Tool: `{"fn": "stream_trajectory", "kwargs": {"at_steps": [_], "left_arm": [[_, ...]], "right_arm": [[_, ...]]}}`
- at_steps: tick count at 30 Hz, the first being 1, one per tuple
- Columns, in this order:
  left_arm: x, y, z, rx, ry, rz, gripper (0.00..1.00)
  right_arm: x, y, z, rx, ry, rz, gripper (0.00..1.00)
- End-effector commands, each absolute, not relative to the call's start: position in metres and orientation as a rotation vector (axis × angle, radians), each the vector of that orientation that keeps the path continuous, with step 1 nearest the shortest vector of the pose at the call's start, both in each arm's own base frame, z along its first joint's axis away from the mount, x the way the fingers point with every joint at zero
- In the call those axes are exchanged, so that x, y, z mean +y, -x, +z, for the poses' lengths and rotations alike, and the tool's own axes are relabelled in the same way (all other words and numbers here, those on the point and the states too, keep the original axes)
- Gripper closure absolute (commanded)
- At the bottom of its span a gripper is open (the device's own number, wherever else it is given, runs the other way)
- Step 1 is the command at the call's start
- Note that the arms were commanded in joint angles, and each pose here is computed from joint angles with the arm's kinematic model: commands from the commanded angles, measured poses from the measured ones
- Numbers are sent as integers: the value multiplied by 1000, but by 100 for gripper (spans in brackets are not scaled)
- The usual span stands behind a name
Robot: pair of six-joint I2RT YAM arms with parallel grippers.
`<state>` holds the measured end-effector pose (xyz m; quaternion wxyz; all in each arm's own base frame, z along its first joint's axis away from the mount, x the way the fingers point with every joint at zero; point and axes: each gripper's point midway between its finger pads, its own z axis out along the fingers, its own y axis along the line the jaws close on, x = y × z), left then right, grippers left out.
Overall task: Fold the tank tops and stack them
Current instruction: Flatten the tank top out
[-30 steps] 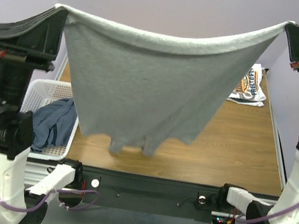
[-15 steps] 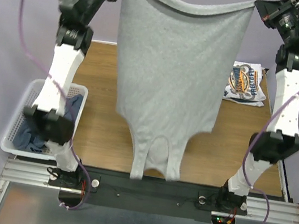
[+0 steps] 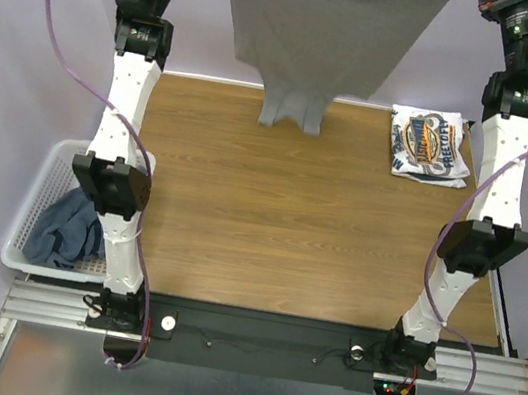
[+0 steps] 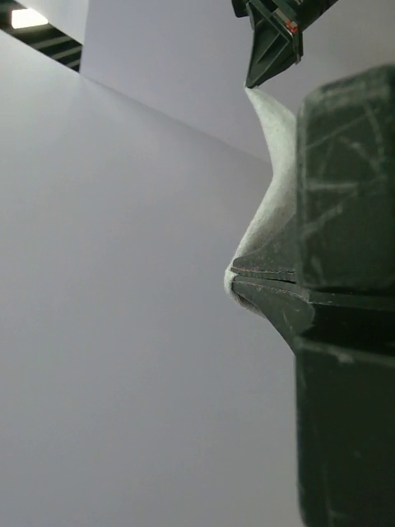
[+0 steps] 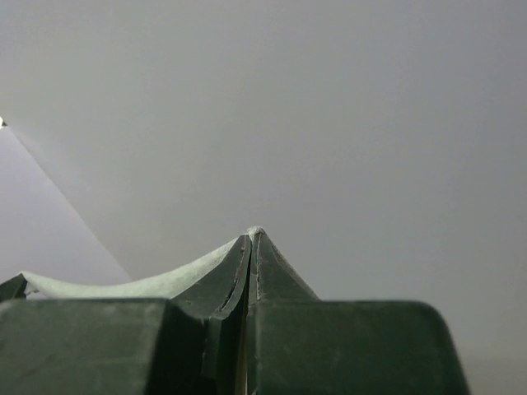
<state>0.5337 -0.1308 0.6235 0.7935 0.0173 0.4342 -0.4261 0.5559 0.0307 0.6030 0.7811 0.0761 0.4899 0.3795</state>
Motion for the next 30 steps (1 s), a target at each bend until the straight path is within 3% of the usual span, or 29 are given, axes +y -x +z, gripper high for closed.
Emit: {"fn": "stream_trajectory", "kwargs": {"at_steps": [1, 5, 6, 8, 9, 11, 12, 15, 19, 20, 30], "left_arm": [[-115, -427, 713, 659, -180, -868, 100], [-120, -442, 671, 784, -151, -905, 100], [-122, -461, 633, 868, -116, -925, 100], [-121, -446, 616, 899, -88, -940, 100], [-121, -464, 560, 1005, -13, -974, 100], [-120, -444, 534, 1038, 32, -1013, 100], [-121, -438, 489, 1121, 105, -1053, 100], [-119, -423, 421, 1231, 220, -1068, 100], [-115, -376, 285, 1491, 436, -1032, 100], [-117, -370, 291, 1485, 433, -1042, 100], [-134, -291, 130, 2018, 669, -908, 100]], "right_arm": [[36, -476, 685, 818, -58, 790, 100], [39, -507, 609, 1025, -129, 819, 99], [41, -493, 605, 1037, -131, 818, 100], [42, -490, 574, 1097, -157, 829, 100], [44, -488, 537, 1176, -194, 837, 99], [48, -482, 497, 1268, -222, 852, 99], [50, -485, 448, 1368, -269, 867, 100], [60, -459, 397, 1478, -304, 921, 100], [72, -414, 293, 1696, -411, 958, 99], [75, -406, 277, 1740, -427, 961, 100], [68, -293, 117, 2193, -659, 754, 100]]}}
